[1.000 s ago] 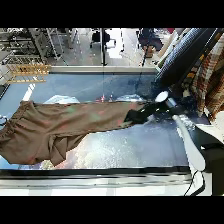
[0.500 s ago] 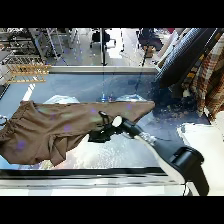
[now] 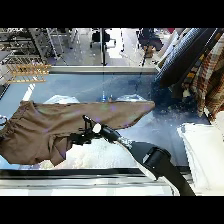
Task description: Fold the clothes and pants, and hang the long-sleeved shirts on hangers.
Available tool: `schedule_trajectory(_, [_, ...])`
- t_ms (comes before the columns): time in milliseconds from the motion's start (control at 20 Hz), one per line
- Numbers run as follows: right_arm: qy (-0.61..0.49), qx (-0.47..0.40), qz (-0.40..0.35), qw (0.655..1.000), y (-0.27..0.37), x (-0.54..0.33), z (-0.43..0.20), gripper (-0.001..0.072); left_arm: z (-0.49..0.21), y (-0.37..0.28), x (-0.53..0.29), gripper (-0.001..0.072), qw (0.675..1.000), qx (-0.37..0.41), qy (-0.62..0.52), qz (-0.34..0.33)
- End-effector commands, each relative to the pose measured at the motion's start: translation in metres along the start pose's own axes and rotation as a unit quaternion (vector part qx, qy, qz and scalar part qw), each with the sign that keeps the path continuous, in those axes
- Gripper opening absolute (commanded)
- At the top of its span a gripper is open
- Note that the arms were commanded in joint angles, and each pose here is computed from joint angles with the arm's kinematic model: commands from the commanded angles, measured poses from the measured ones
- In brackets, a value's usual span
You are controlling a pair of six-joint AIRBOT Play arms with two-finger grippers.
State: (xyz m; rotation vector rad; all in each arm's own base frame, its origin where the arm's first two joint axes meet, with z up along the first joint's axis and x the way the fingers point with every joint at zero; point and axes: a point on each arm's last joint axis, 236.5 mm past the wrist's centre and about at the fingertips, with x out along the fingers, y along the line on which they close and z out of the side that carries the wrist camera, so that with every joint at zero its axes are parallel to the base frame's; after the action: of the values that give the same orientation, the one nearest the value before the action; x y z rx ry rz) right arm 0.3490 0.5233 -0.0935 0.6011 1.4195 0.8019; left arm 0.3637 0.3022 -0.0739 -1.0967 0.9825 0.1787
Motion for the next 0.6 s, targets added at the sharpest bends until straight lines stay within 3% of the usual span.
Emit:
schedule_trajectory(0, [0.022, -0.099, -0.070, 0.992, -0.004, -0.020, -0.002, 0.0018, 0.007, -0.017, -0.013, 0.0008, 1.000, 0.011, -0.021, -0.012])
schedule_trajectory(100, [0.079, -0.179, -0.241, 0.951, -0.044, -0.095, -0.015, 0.0017, 0.018, -0.026, -0.026, 0.0007, 0.999, 0.024, -0.047, -0.006])
schedule_trajectory(200, [0.112, -0.215, -0.445, 0.862, -0.073, -0.226, -0.018, 0.0018, 0.021, -0.031, -0.033, 0.0006, 0.998, 0.033, -0.056, -0.004])
schedule_trajectory(300, [0.065, -0.203, -0.543, 0.812, -0.060, -0.337, -0.011, 0.0018, 0.015, -0.024, -0.031, 0.0005, 0.998, 0.038, -0.040, 0.010])
schedule_trajectory(500, [-0.157, -0.255, -0.444, 0.845, 0.030, -0.421, 0.026, 0.0021, 0.001, -0.004, -0.028, 0.0004, 0.997, 0.056, -0.008, 0.058])
schedule_trajectory(550, [-0.211, -0.278, -0.408, 0.843, 0.053, -0.426, 0.045, 0.0132, -0.001, -0.004, -0.028, 0.0005, 0.997, 0.056, -0.004, 0.058])
